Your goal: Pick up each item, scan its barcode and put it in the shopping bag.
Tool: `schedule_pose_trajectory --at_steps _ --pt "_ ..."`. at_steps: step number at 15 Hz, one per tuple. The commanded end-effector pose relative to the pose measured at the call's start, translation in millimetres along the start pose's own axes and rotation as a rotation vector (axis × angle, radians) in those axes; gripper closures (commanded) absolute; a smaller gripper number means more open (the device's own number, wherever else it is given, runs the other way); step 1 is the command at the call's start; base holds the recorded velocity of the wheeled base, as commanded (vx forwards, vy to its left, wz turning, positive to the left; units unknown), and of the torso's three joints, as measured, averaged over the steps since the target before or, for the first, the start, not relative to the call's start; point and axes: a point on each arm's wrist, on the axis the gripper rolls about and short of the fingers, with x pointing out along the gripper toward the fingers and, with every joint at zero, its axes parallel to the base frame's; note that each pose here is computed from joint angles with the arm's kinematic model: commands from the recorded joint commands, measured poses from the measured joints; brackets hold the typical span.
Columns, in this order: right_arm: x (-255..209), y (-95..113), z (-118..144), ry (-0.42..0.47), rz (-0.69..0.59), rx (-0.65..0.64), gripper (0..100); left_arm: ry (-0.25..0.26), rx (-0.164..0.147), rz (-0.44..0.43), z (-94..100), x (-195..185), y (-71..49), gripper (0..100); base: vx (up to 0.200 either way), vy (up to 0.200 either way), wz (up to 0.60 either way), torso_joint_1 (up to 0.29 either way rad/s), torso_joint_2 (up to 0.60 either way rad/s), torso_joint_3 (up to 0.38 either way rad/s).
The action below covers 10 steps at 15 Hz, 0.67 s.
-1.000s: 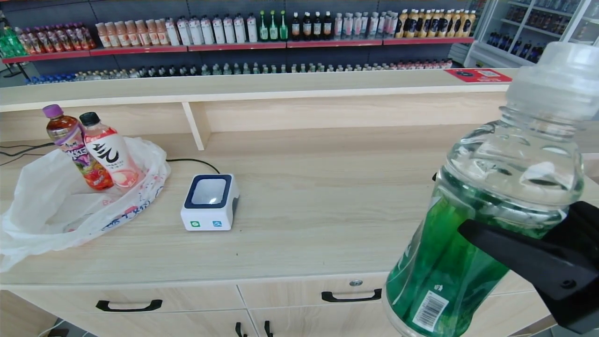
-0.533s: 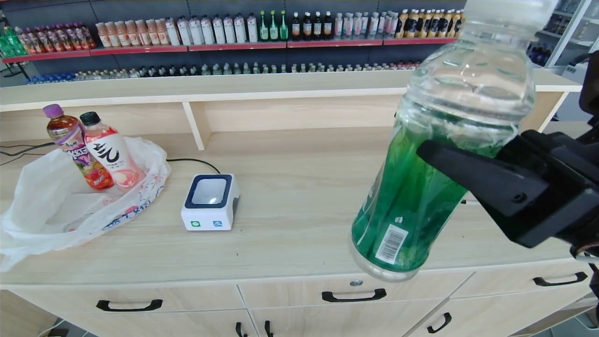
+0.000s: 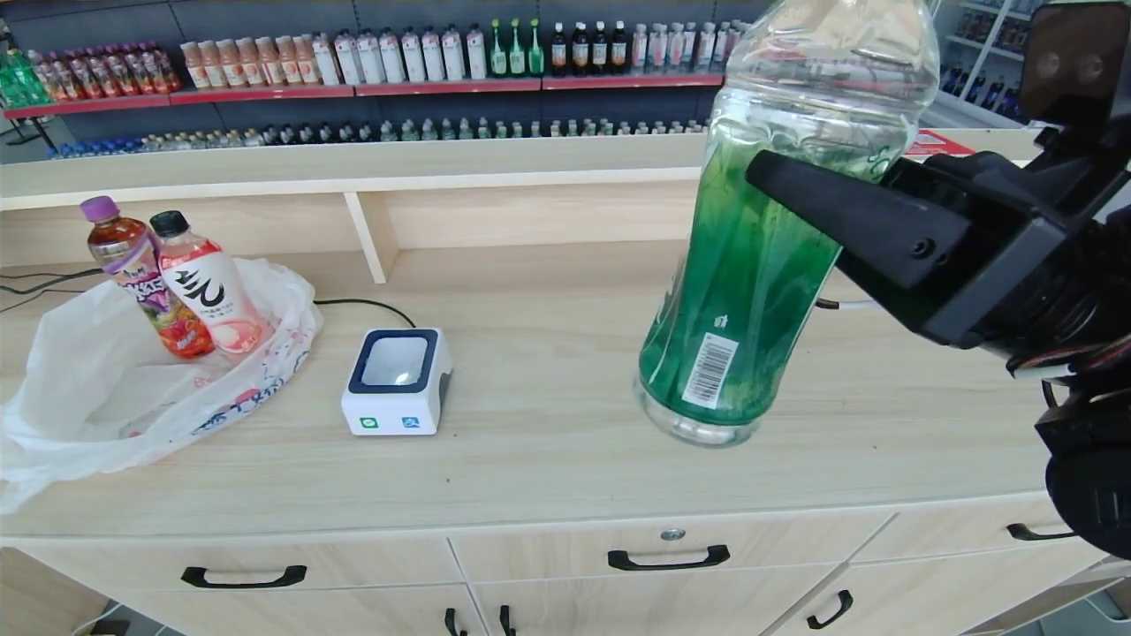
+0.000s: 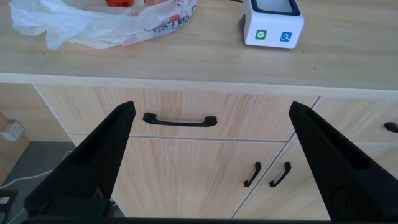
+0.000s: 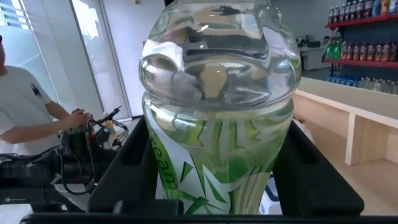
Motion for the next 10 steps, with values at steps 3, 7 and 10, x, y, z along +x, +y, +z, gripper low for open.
schedule_pose_trajectory --at_steps 3,7,10 --pt "0.6 9.7 35.4 -0.024 0.032 0.033 100 0.001 0.000 0.002 0.1 0.1 0.0 0 0.000 0.000 0.00 0.000 0.00 0.000" --pt "2.6 16.2 49.8 -0.049 0.053 0.108 100 0.000 0.000 0.000 0.0 0.0 0.0 0 0.000 0.000 0.00 0.000 0.00 0.000" --pt "2.7 14.5 47.2 -0.048 0.046 0.100 100 0.000 0.000 0.000 0.0 0.0 0.0 0 0.000 0.000 0.00 0.000 0.00 0.000"
